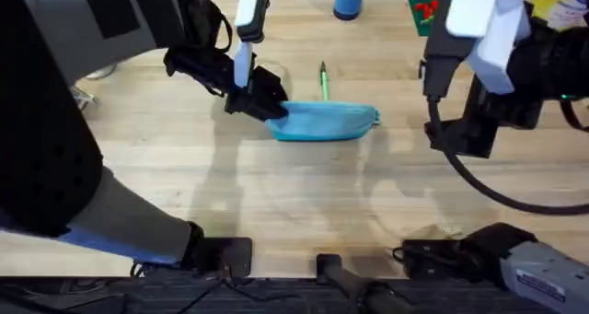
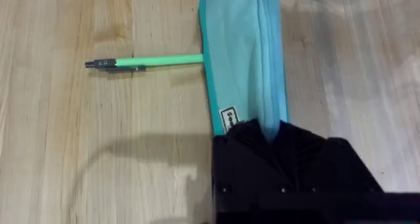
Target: Unzip the bag, pick up the pens from the table one at a time and place them inside, then zip the bag closed.
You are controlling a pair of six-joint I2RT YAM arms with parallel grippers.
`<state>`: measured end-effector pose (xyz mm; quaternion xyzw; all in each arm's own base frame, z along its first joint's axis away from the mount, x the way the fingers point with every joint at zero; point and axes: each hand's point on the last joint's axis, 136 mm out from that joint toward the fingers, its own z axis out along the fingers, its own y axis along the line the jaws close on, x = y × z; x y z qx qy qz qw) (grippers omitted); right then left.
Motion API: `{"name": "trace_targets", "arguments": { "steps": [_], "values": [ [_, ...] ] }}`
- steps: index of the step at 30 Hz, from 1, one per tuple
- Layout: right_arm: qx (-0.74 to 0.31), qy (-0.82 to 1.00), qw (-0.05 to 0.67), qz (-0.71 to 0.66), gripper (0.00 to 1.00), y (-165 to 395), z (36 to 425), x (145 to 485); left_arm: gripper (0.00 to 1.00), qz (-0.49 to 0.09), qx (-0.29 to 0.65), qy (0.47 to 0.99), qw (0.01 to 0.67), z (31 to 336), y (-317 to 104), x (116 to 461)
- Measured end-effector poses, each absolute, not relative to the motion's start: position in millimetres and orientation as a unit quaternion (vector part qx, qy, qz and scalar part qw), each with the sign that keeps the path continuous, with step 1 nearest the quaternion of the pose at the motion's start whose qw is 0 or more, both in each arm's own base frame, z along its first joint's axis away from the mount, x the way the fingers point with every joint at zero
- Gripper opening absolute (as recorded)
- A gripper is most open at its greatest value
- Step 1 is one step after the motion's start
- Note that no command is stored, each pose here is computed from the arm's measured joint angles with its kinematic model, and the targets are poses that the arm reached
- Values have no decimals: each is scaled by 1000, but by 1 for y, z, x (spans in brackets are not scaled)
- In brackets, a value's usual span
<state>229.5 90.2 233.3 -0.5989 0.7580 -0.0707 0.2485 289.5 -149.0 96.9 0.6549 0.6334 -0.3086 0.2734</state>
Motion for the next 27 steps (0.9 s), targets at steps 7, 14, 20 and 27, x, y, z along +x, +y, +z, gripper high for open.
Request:
{"name": "trace_targets", "arguments": {
  "steps": [7,14,20,27],
  "values": [
    [-602,756,251,-61,996,94,233,228,42,-309,655,633,273,97,-149,289],
    [-603,755,250,-59,997,94,233,228,42,-309,655,633,273,97,-149,289],
    [-610,758,229,-35,996,102,220,232,42,-309,655,633,273,97,-149,289],
    [-616,765,189,-13,997,108,198,240,42,-309,655,634,273,97,-149,289]
  ]
}}
